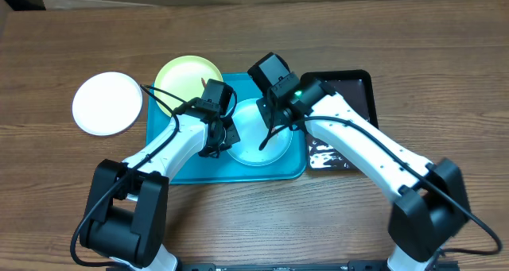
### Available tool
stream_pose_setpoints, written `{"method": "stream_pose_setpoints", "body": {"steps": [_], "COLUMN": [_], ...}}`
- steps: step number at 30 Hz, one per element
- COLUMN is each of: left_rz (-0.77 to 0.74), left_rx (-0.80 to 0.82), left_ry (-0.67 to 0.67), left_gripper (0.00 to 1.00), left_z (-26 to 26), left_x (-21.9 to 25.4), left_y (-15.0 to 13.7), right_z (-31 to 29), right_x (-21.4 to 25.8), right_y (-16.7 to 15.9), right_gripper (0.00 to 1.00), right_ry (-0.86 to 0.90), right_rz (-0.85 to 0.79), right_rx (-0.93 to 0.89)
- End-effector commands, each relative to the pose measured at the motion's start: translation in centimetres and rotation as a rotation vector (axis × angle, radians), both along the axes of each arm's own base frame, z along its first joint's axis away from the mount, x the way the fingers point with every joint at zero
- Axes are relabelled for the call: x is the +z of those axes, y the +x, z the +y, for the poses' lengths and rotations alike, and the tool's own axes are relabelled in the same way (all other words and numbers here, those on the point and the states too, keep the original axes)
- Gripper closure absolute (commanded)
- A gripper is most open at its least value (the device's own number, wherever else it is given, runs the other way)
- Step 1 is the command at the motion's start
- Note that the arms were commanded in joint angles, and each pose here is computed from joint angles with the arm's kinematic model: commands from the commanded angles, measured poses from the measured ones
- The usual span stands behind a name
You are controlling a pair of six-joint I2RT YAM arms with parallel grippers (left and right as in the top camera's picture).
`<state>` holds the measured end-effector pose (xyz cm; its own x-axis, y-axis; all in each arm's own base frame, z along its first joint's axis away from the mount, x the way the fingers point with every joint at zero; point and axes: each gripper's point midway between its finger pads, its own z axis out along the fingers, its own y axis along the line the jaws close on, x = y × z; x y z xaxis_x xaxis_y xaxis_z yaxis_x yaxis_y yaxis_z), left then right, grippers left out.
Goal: Clean dirty plates on tray and stack at the side
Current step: 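Carry the sponge left and scrub the light blue plate with the right gripper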
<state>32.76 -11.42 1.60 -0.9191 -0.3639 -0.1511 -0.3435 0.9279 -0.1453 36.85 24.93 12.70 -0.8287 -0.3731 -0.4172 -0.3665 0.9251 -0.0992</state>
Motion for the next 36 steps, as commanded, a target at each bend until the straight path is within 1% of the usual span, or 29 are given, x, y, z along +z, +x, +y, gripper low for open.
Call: {"method": "stream_pose_setpoints", "body": {"steps": [1,10,23,28,32,36], "left_rz": [-0.012,-0.011,-0.011,-0.012,-0.012,-0.012], "left_rx": [-0.03,-0.031,-0.03,-0.03,-0.03,-0.03], "left_ry": [-0.003,-0.003,-0.003,-0.003,-0.003,-0.003], "left_gripper": [0.96,0.96,0.96,0.96,0.96,0.96], "left_z": [-0.3,-0.3,-0.3,-0.3,-0.3,-0.3], "left_x": [0.4,0.4,0.4,0.4,0.4,0.4], "left_y": [-0.2,-0.2,-0.2,-0.2,-0.2,-0.2], "right_z": [-1.0,-1.0,-0.9,0.4,1.8,4.1], "right_x": [-2.5,-8.1,-12.3,-14.0,-14.8,-14.8], "right_y": [0.8,0.8,0.8,-0.2,-1.6,-3.5], "right_gripper": [0.96,0.96,0.96,0.96,0.96,0.96], "right_ry": [-0.082,-0.145,-0.171,-0.106,-0.027,0.086], "right_rz": [0.002,0.086,0.133,0.206,0.288,0.389], "right_rx": [-0.046,-0.062,-0.067,-0.042,-0.01,0.093]}}
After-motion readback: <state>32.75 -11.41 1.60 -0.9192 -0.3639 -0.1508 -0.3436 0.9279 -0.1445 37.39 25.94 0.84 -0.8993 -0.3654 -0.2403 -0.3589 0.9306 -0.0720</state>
